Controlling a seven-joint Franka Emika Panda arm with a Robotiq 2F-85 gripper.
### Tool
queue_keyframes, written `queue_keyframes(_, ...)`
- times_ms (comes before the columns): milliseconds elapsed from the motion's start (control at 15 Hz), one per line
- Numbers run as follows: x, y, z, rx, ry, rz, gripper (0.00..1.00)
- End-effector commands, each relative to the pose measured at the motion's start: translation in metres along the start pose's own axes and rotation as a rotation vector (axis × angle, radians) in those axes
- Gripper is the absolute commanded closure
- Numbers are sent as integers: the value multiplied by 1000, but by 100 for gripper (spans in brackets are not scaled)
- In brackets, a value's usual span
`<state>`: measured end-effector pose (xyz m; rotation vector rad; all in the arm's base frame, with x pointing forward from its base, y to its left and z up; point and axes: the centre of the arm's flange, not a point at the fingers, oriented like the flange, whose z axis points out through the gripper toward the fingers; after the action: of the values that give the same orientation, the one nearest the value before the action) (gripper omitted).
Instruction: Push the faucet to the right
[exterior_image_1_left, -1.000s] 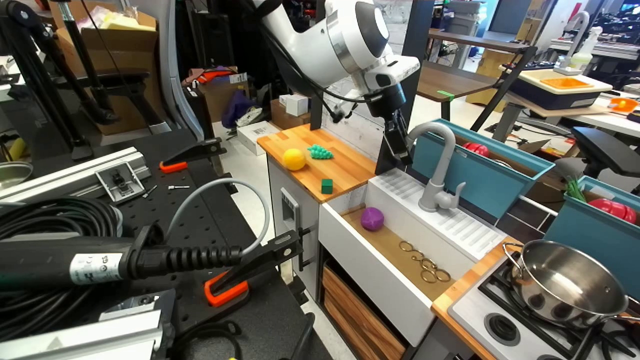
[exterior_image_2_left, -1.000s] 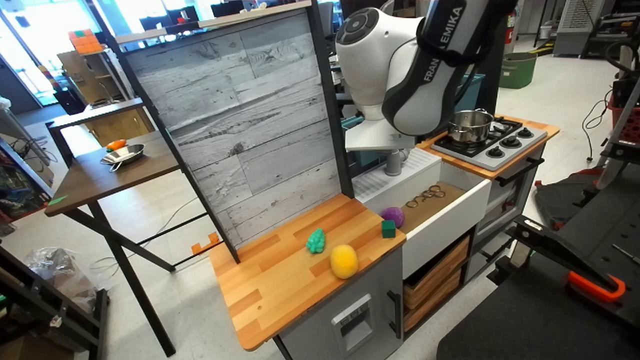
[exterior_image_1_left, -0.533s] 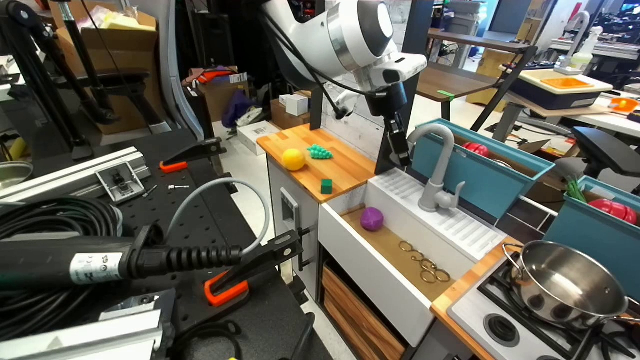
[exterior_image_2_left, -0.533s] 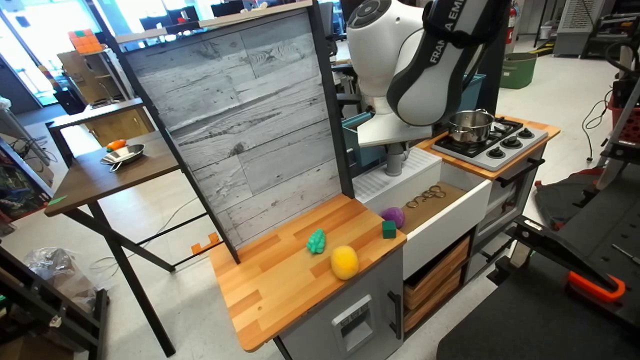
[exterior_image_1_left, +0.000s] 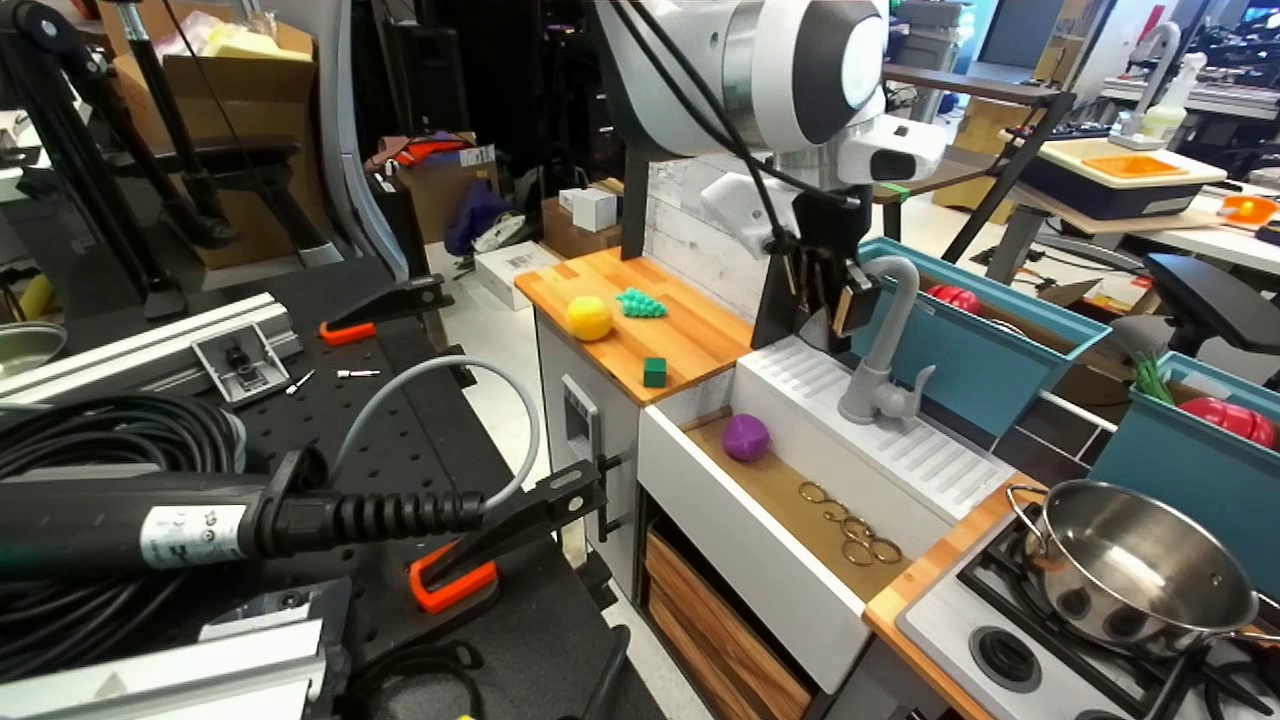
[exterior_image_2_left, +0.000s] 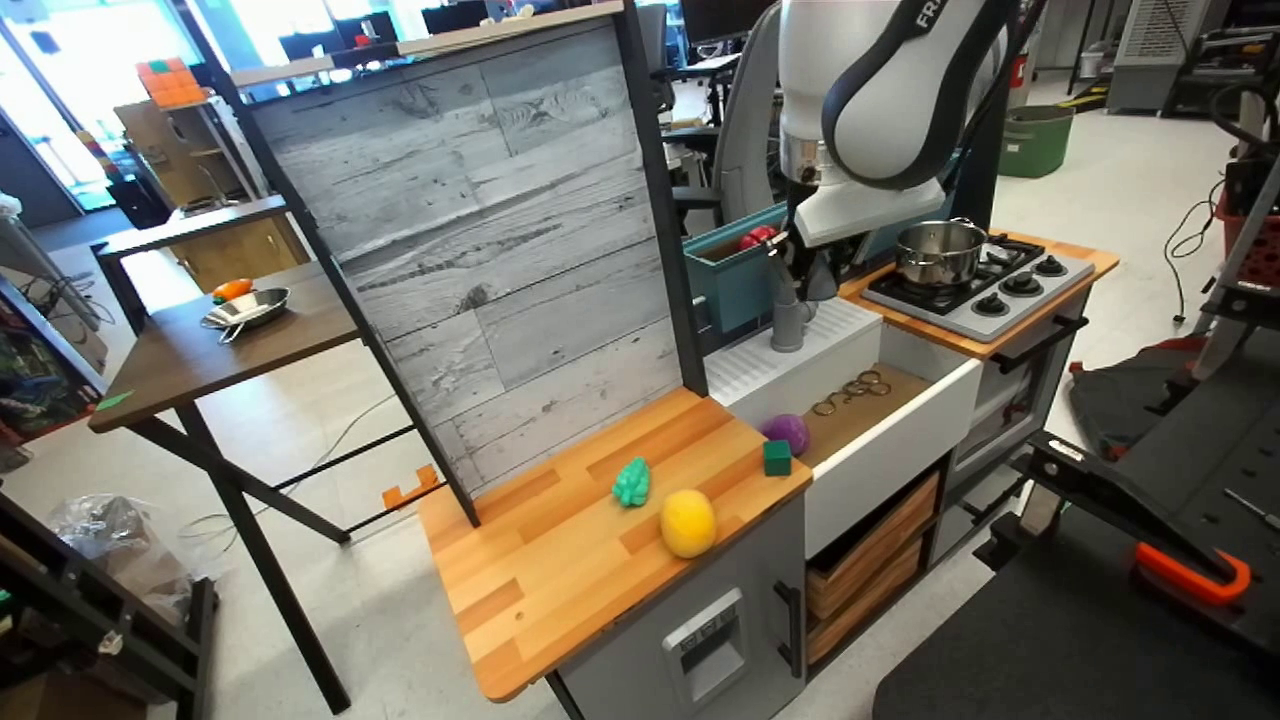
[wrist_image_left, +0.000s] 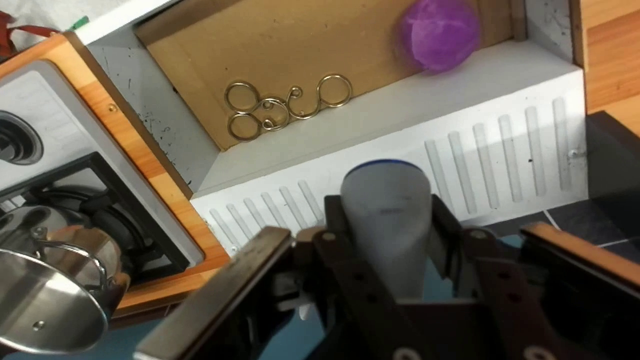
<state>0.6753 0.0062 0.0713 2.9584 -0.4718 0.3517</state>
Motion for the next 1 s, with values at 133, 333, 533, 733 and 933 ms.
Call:
queue_keyframes(133,44,76,1,8,-138,-273,84)
queue_keyframes(333,65,108,13,-18,-190,-379,84)
queue_keyframes(533,80,114,18,-52,-211,-455,84)
queue_keyframes(733,86,115,15,-59,-219,-503,84)
queue_keyframes(933,72,103,10,-66,-221,-555,84)
